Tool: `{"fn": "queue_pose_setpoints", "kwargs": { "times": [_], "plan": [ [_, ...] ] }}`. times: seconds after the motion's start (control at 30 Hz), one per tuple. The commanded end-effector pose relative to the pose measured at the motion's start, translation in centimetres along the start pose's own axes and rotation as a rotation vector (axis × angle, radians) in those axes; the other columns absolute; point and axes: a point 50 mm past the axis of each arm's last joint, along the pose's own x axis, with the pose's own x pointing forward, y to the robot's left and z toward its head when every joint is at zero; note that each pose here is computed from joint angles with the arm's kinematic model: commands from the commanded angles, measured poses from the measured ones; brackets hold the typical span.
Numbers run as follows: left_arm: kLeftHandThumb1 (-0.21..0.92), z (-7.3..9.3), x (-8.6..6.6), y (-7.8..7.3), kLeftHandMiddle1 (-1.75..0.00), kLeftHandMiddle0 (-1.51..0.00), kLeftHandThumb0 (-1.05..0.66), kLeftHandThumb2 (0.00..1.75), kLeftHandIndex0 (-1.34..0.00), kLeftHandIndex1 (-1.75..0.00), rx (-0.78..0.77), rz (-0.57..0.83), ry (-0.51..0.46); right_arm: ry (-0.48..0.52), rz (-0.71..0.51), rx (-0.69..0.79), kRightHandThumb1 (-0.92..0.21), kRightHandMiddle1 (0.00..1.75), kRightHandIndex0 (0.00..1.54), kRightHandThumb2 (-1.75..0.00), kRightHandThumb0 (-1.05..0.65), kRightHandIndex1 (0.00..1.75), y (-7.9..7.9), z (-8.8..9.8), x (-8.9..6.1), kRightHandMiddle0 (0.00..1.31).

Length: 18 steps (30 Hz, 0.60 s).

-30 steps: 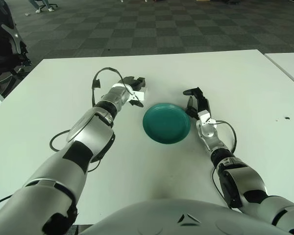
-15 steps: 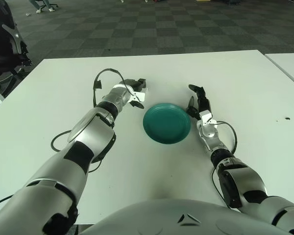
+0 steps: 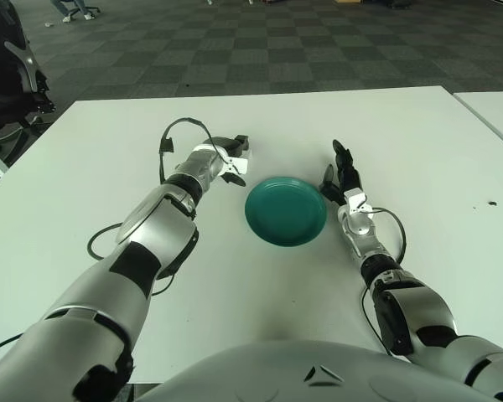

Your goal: Put the charger into the plate.

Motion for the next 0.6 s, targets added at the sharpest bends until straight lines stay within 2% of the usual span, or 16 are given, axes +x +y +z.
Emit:
{"fn": "queue_pose_setpoints", "kwargs": {
  "times": [0.0,0.23,0.57],
  "plan": [
    [0.92,-1.3,-0.4,-2.5,-0.03,-0.28,-0.96,0.37,0.00,-0.87,0.003,-0.097,0.058,0.459,0.031,0.013,-0.92,0.02,0.00,-1.04,-1.05,0.00,1.0,-8.8,-8.0,0.00],
    [0.92,-1.6,-0.5,-3.2,-0.02,-0.29,-0.97,0.40,0.00,-0.84,-0.016,-0.139,0.080,0.465,0.026,0.011,-0.92,0.00,0.00,-1.03,-1.05,0.00,0.8,-8.9,-8.1,0.00],
    [0.92,-2.4,-0.9,-4.4,-0.11,-0.47,-0.99,0.47,0.00,-0.93,-0.031,-0.187,0.101,0.481,0.037,0.015,-0.92,0.00,0.00,-1.01,-1.05,0.00,0.5,-8.9,-7.8,0.00]
  ]
}}
